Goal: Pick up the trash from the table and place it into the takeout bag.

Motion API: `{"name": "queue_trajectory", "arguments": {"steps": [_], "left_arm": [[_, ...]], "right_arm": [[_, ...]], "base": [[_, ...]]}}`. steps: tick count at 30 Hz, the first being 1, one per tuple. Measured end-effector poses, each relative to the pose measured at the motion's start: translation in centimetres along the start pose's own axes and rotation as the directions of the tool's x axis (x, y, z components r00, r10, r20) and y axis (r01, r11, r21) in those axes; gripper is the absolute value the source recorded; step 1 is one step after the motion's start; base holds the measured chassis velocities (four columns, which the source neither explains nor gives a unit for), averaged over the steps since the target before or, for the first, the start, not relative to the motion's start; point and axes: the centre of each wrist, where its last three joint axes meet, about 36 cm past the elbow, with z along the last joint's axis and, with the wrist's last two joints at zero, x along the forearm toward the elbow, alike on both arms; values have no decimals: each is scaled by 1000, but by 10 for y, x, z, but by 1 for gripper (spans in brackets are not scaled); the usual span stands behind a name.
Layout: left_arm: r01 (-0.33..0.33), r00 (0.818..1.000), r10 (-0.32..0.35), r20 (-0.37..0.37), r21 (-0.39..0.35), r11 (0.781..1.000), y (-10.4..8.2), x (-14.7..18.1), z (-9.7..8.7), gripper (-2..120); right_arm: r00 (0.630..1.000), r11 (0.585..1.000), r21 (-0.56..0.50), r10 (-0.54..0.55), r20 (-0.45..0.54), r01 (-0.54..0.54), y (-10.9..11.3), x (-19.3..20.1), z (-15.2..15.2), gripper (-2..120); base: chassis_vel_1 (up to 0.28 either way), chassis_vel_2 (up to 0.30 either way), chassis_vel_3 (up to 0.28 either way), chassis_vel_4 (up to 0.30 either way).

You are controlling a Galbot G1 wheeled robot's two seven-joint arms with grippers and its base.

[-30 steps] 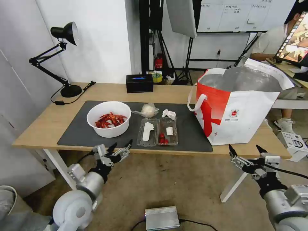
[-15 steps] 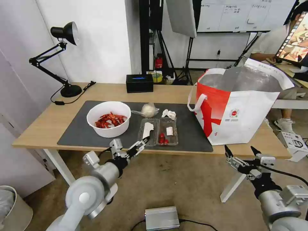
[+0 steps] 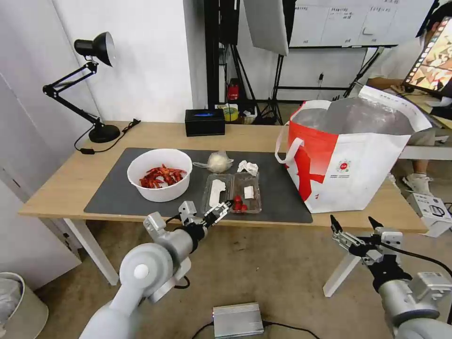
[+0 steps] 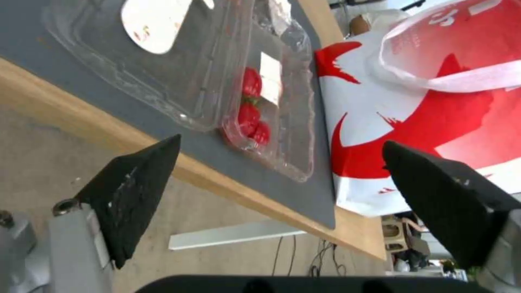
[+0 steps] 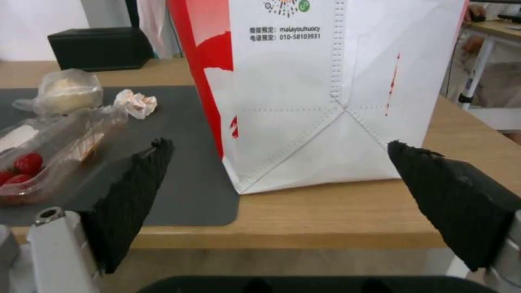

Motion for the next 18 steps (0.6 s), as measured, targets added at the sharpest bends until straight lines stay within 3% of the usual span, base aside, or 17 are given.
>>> {"name": "queue_trajectory", "arguments": {"steps": [9, 18], "left_arm": [[60, 998, -60, -18, 20, 998, -4, -17, 1, 100], [65, 998, -65, -15, 28, 997, -9, -28, 3, 100]], "right_arm": [[1000, 1000, 4, 7, 0, -7, -2, -1, 1, 100], [1000, 1000, 7, 15, -3, -15, -5, -1, 3, 100]], "base": [[0, 0, 0, 0], [0, 0, 0, 0]]}}
